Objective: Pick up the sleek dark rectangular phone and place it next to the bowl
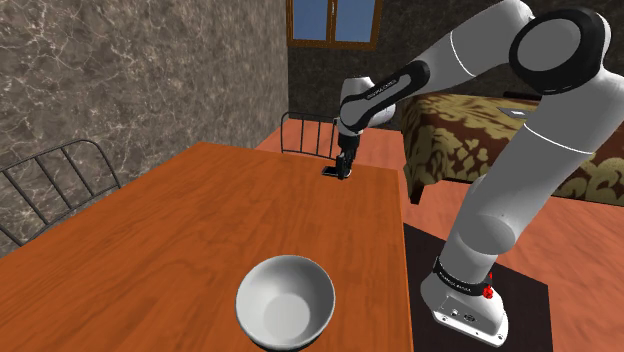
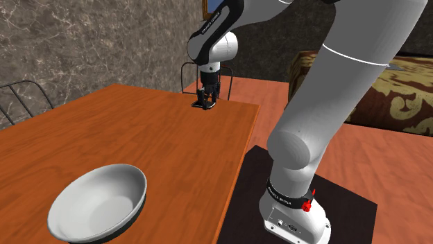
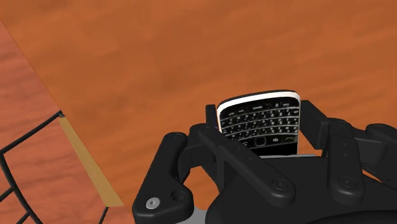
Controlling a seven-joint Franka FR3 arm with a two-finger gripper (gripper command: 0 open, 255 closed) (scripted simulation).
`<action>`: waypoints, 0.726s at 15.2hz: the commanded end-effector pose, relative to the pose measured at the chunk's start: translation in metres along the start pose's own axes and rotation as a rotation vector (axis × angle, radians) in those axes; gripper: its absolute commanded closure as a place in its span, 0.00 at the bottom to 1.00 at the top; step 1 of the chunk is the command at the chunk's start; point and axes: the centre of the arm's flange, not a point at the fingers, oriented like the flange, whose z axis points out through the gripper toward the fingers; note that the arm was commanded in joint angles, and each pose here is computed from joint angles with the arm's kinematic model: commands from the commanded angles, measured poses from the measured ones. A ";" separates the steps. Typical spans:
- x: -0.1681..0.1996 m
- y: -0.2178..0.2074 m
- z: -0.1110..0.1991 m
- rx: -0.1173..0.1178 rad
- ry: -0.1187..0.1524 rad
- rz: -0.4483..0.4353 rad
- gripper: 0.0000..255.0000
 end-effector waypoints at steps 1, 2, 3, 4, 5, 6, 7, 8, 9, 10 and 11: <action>0.000 0.000 -0.010 0.000 0.000 0.000 1.00; 0.000 0.000 -0.015 0.000 0.000 0.000 1.00; 0.000 0.000 -0.021 0.000 0.000 0.000 1.00; 0.000 0.000 -0.026 0.000 0.000 0.000 1.00; 0.000 0.000 -0.031 0.000 0.000 0.000 1.00; 0.000 -0.001 -0.036 0.000 0.000 0.000 1.00; 0.001 -0.001 -0.042 0.000 0.000 0.000 1.00; 0.001 -0.001 -0.047 0.000 0.000 0.000 1.00; 0.001 -0.001 -0.052 0.000 0.000 0.000 1.00; 0.001 -0.001 -0.058 0.000 0.000 0.000 1.00; 0.001 -0.001 -0.063 0.000 0.000 0.000 1.00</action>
